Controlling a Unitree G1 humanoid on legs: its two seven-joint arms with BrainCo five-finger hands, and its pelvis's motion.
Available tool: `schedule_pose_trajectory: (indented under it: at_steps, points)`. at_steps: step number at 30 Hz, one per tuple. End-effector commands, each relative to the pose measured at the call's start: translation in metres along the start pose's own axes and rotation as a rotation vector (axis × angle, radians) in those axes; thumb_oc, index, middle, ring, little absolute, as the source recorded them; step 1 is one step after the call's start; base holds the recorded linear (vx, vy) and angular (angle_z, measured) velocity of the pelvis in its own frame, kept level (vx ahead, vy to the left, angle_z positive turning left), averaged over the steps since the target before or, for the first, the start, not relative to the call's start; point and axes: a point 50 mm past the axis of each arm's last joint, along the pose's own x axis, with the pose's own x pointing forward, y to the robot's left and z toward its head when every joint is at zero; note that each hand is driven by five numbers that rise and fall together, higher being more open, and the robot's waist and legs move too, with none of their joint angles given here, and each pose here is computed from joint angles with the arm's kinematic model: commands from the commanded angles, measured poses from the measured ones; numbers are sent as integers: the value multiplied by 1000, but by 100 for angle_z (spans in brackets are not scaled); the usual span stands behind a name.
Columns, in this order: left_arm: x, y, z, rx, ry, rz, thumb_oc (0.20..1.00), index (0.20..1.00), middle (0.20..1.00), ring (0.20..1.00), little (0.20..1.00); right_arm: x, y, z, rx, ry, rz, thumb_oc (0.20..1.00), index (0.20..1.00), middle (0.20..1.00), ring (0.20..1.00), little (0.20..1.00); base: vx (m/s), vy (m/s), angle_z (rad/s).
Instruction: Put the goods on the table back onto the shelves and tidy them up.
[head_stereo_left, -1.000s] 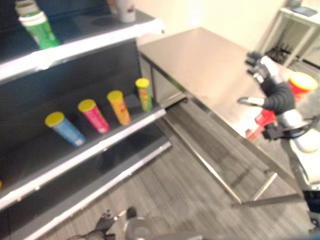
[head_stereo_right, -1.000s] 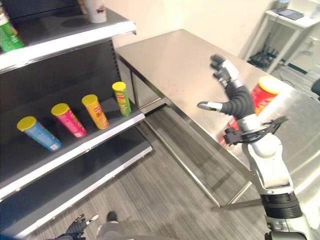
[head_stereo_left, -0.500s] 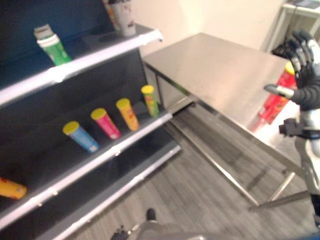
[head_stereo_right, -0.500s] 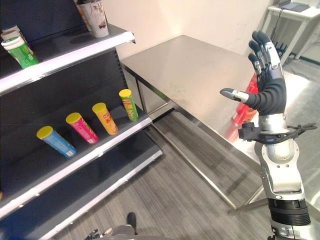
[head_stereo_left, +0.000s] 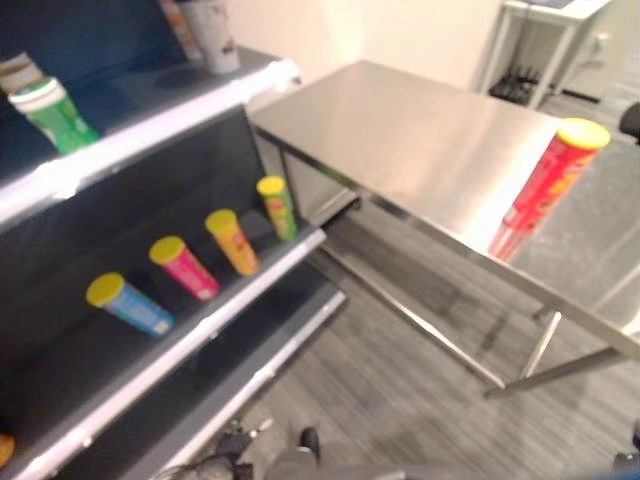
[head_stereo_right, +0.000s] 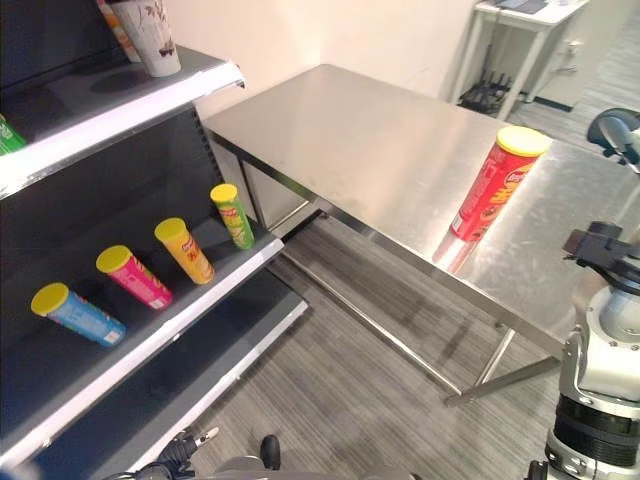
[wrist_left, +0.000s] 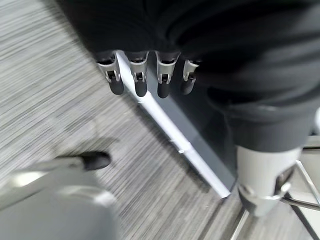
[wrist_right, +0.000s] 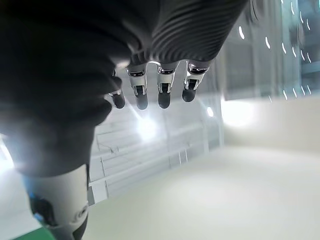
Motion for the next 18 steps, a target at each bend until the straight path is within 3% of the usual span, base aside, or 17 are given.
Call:
schedule_pose_trajectory:
  at_steps: [1,6,14,18]
  points:
    - [2,17,16,32,-72,48,1000,1000,1000,1000,1000,20,-13,18,-53,-127,-15,1000,1000,1000,1000,1000,32,-74,2]
    - [1,27,22,35,-98,54,1000,1000,1000,1000,1000,12,-43,-34,-182,170,12,1000,1000,1000,1000,1000,121,-205,-28]
    - [2,30,29,37,-111,57,1000,1000,1000,1000,1000,-11,-66,-50,-243,302,-22,1000,1000,1000,1000,1000,167,-200,5]
    - [2,28,25,34,-99,34,1000,1000,1000,1000,1000,-15,-58,-60,-183,382,90,1000,1000,1000,1000,1000,113,-217,14]
